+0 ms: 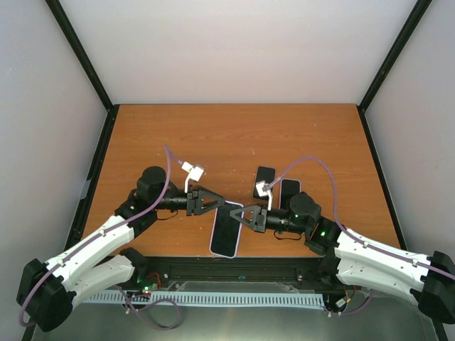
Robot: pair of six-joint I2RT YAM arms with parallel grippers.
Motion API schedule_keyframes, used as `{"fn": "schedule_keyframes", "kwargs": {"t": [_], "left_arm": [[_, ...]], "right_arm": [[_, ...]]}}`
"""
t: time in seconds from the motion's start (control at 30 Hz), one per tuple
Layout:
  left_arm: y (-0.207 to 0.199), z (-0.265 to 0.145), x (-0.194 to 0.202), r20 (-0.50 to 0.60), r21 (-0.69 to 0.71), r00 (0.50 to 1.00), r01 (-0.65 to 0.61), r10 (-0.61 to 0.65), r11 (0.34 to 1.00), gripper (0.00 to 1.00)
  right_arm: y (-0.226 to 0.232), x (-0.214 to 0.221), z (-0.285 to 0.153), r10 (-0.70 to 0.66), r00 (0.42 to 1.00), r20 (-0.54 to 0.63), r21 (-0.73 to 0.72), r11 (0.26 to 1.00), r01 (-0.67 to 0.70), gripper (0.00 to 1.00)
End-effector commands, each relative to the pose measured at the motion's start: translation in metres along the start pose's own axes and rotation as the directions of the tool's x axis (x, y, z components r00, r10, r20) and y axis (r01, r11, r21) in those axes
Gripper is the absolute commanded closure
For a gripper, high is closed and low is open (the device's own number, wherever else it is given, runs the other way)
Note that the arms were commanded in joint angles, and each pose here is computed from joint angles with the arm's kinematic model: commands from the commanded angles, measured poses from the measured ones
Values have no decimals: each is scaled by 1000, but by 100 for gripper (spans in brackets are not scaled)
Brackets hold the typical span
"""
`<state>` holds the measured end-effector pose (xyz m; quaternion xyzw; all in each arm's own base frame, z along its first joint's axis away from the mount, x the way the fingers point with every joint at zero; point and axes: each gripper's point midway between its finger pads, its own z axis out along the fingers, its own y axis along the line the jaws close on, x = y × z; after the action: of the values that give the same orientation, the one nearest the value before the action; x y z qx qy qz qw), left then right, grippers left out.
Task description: Put the phone into the phone case
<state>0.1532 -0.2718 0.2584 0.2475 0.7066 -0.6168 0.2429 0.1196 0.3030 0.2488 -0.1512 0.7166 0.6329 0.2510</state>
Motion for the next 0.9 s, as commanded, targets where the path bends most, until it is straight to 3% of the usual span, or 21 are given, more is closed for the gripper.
{"fn": "schedule_keyframes", "kwargs": {"t": [0.0,0.2,0.5,0.87], "left_arm": [[-3,-3,-22,58,-67,998,-35,39,997,56],[10,-19,-39,153,-243,985,-38,77,969,1],[33,-39,-41,184,-427,975,-35,125,904,0],[53,-50,-26,216,-487,973,31,86,873,1]], "right_arm": [[-14,-7,1,-38,999,22,100,994,36,97],[-44,-18,2,-88,995,44,255,964,74,97],[-93,-50,31,-77,997,-21,335,939,79,97],[-150,-84,69,-7,994,-108,346,937,44,96]]}}
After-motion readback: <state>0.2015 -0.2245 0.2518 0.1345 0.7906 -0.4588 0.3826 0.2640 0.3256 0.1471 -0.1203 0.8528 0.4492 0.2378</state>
